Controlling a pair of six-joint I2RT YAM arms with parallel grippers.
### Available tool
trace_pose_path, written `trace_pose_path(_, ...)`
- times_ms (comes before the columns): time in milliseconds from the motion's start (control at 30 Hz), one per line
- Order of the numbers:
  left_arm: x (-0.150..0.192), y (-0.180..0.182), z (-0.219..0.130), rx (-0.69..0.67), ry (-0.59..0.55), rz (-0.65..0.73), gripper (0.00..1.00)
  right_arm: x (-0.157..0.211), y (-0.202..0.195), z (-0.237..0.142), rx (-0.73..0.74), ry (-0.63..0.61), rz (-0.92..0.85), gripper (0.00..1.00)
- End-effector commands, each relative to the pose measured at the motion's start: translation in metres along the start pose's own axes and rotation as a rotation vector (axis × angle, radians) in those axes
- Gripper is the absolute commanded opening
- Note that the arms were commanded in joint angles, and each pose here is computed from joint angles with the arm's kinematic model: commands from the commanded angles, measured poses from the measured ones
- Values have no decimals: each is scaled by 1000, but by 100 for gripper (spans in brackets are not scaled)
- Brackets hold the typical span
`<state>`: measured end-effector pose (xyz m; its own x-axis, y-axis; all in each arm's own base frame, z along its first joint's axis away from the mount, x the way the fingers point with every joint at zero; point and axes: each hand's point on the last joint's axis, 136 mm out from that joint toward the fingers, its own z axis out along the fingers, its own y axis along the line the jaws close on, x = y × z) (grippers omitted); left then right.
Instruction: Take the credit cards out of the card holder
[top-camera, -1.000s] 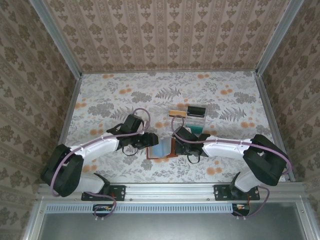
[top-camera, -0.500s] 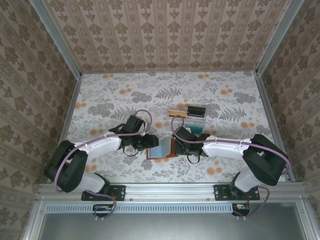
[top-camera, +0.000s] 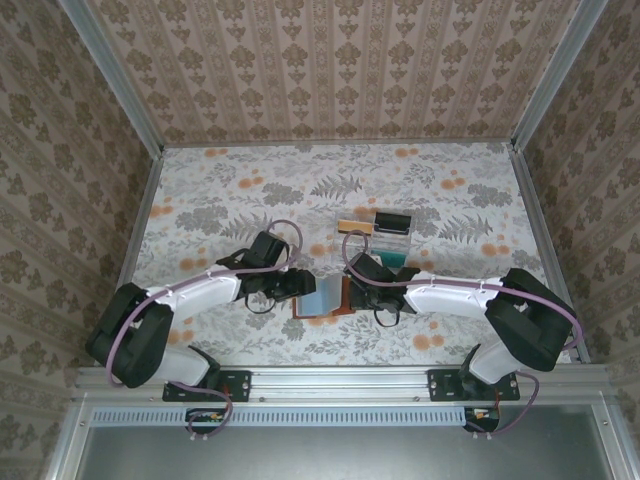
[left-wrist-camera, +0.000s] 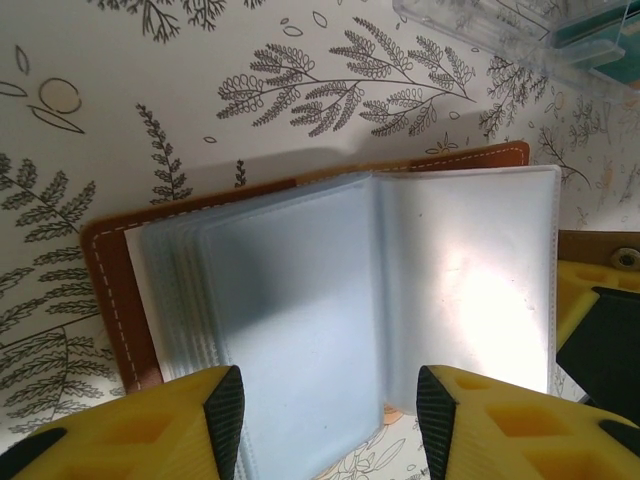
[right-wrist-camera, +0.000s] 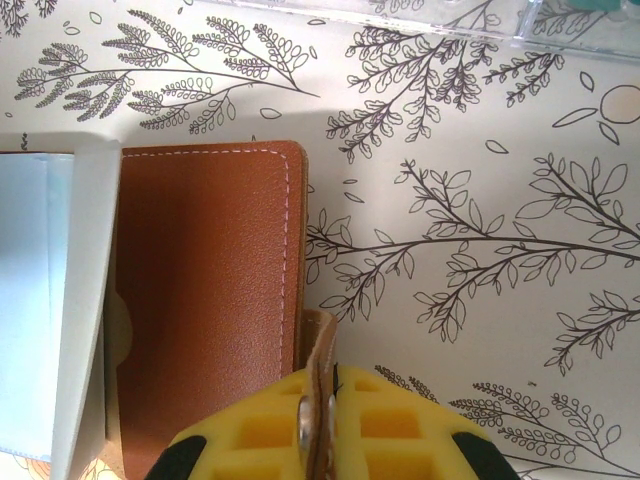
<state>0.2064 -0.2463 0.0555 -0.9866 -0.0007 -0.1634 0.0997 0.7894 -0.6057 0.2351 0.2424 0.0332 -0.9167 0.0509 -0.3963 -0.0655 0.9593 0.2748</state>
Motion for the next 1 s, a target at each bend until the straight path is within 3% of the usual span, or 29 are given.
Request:
trace_pose_path(0, 8, 9, 3, -23, 26, -18, 52, 3, 0, 3, -8, 17, 21, 1)
trace_pose_path(567, 13, 4, 19, 44, 69, -29, 53, 4, 1, 3, -12, 17, 23, 1)
trace_pose_path(867, 10, -15, 19, 130, 70, 10, 71, 5, 0, 4, -9, 20, 24, 1)
trace_pose_path(967, 11, -15, 21, 127, 77, 11, 81, 5, 0, 3, -9, 17, 27, 1)
